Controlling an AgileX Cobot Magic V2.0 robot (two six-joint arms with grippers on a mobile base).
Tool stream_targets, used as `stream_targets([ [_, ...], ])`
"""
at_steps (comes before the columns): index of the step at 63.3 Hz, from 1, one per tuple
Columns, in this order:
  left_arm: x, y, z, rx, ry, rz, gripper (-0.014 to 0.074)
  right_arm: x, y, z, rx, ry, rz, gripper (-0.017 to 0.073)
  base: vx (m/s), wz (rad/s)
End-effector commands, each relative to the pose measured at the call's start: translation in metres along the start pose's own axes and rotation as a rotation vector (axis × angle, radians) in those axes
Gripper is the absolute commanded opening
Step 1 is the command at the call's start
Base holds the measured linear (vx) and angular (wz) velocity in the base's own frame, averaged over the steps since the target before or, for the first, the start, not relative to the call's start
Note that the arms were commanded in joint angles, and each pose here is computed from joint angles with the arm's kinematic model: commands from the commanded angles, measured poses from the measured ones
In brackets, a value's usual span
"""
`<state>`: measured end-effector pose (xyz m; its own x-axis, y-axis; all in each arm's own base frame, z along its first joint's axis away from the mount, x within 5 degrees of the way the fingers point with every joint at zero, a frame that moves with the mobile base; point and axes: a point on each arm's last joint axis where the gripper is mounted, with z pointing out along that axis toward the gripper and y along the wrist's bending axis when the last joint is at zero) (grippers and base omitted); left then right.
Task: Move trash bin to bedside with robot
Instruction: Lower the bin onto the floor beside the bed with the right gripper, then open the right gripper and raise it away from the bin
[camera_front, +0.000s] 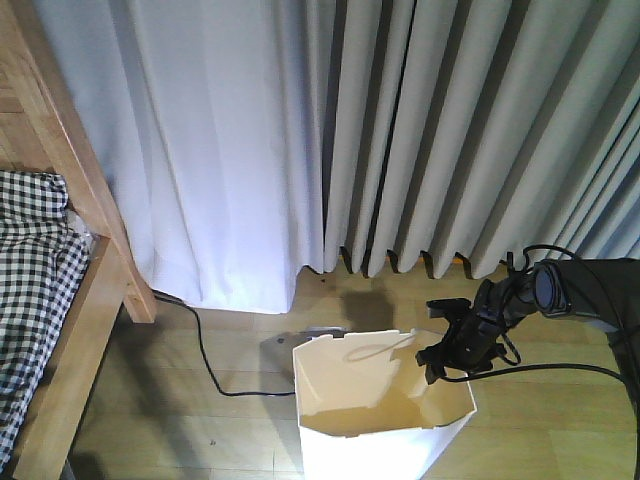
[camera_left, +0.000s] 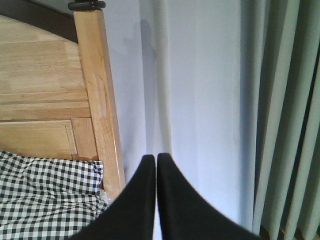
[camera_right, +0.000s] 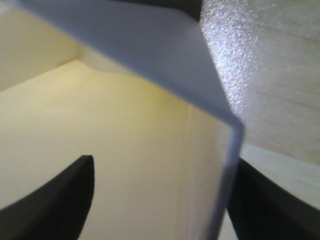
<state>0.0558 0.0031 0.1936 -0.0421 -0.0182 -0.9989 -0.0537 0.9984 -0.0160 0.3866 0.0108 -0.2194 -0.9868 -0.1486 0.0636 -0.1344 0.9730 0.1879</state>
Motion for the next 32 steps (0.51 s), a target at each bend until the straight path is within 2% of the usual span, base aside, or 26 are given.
stream_targets([
  [1,-0.014,-0.001,-0.002,0.007,-0.099,-0.009,-0.0006,-0.023,0.001,-0.030,0.010,-0.068,-0.013,0.0531,0.00,0.00],
  [11,-0.014,-0.001,-0.002,0.007,-0.099,-0.009,-0.0006,-0.022,-0.001,-0.032,0.016,-0.059,-0.027,0.0529,0.00,0.00],
  [25,-0.014,-0.001,-0.002,0.007,-0.099,-0.009,-0.0006,-0.032,-0.009,-0.058,0.018,-0.082,0.065,0.0529,0.00,0.00],
  [32,-0.014,-0.001,-0.002,0.007,-0.099,-0.009,-0.0006,-0.032,-0.006,-0.085,0.055,-0.151,0.064,0.0529,0.00,0.00],
])
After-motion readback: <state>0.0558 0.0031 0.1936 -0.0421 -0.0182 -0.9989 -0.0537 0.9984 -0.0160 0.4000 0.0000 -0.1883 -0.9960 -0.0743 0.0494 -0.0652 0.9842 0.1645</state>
